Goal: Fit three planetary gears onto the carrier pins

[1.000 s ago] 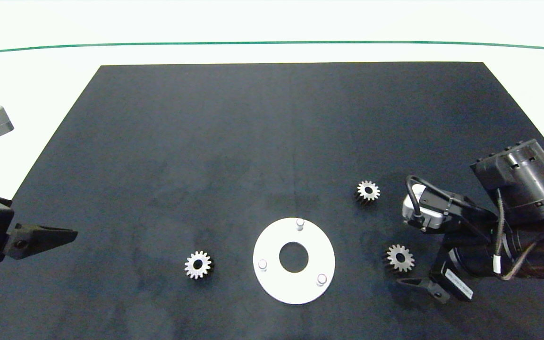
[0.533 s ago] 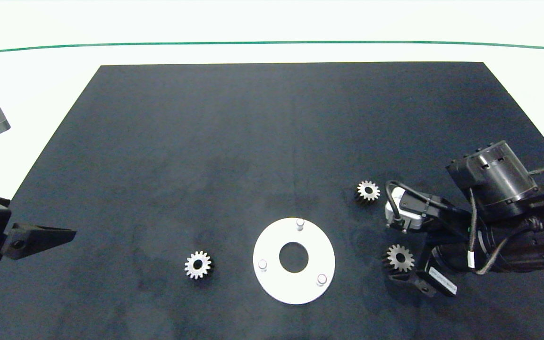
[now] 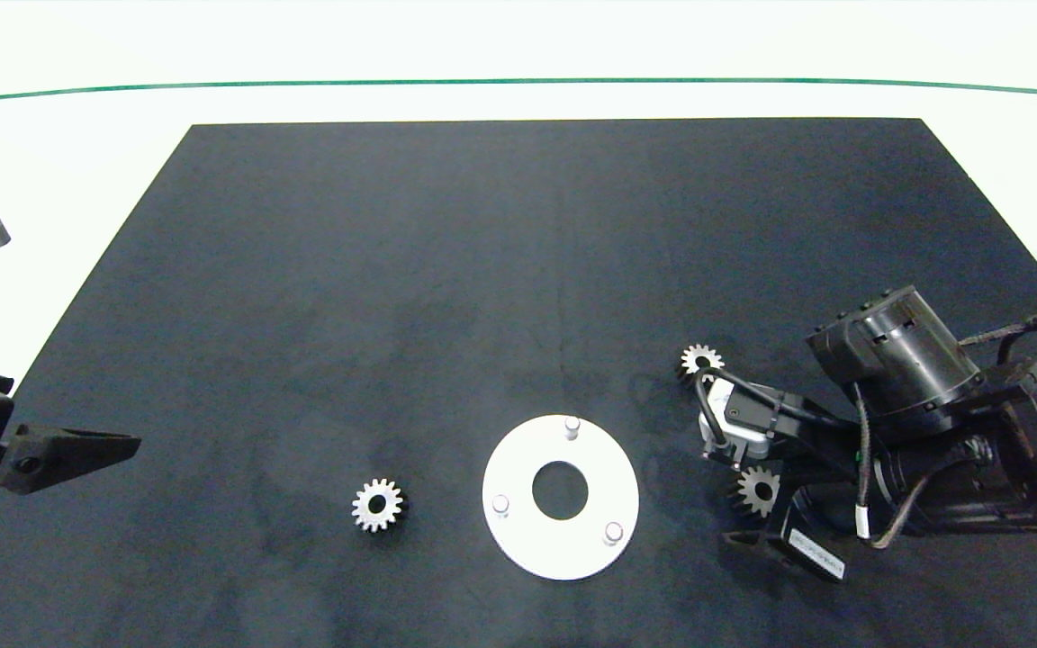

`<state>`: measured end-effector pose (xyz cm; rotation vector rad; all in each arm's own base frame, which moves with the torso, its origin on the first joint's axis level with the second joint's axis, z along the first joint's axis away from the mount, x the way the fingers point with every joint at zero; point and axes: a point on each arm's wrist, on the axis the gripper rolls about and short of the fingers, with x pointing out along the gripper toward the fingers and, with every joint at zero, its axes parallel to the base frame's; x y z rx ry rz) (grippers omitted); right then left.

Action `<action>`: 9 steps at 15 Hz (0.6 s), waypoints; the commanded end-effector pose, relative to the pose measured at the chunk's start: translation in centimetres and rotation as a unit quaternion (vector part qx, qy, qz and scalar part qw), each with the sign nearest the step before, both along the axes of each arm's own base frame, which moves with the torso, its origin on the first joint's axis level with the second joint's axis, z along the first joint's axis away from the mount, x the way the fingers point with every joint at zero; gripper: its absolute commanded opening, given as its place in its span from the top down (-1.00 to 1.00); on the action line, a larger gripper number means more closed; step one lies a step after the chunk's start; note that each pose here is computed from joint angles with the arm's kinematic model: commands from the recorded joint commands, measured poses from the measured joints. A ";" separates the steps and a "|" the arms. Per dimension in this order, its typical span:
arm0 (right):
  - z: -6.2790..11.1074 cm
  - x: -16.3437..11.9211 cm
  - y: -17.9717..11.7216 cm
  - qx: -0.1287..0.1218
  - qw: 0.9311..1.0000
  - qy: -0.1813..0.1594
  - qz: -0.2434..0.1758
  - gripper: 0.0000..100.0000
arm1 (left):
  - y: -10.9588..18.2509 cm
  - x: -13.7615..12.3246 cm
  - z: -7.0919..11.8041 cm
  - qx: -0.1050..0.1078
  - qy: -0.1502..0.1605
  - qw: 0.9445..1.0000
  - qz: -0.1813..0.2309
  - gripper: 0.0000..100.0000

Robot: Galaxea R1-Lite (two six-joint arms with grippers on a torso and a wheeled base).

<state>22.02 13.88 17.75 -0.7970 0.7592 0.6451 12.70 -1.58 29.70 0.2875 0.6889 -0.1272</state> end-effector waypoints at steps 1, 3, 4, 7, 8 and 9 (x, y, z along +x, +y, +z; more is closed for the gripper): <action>-0.1 -0.1 -0.2 -0.012 1.000 -0.004 -0.007 -0.44 | 0.0 -0.3 0.1 0.000 -0.003 1.000 0.000 -1.00; 0.0 -0.1 -0.3 -0.015 1.000 -0.007 -0.012 -0.38 | 0.0 -0.3 0.1 0.000 -0.002 1.000 0.000 -1.00; 0.0 0.0 -0.3 -0.015 1.000 -0.007 -0.014 -0.32 | 0.0 -0.3 0.1 0.000 -0.003 1.000 0.000 -1.00; -0.6 0.6 -0.4 -0.020 1.000 0.002 -0.023 -0.20 | 0.0 -0.3 0.1 0.000 -0.003 1.000 0.000 -1.00; -0.8 0.8 -0.5 -0.022 0.999 0.005 -0.026 -0.17 | 0.0 -0.3 0.1 0.000 -0.002 1.000 0.000 -1.00; -0.8 0.9 -0.6 -0.022 0.999 0.005 -0.028 -0.14 | 0.0 -0.3 0.1 0.000 -0.003 1.000 0.000 -1.00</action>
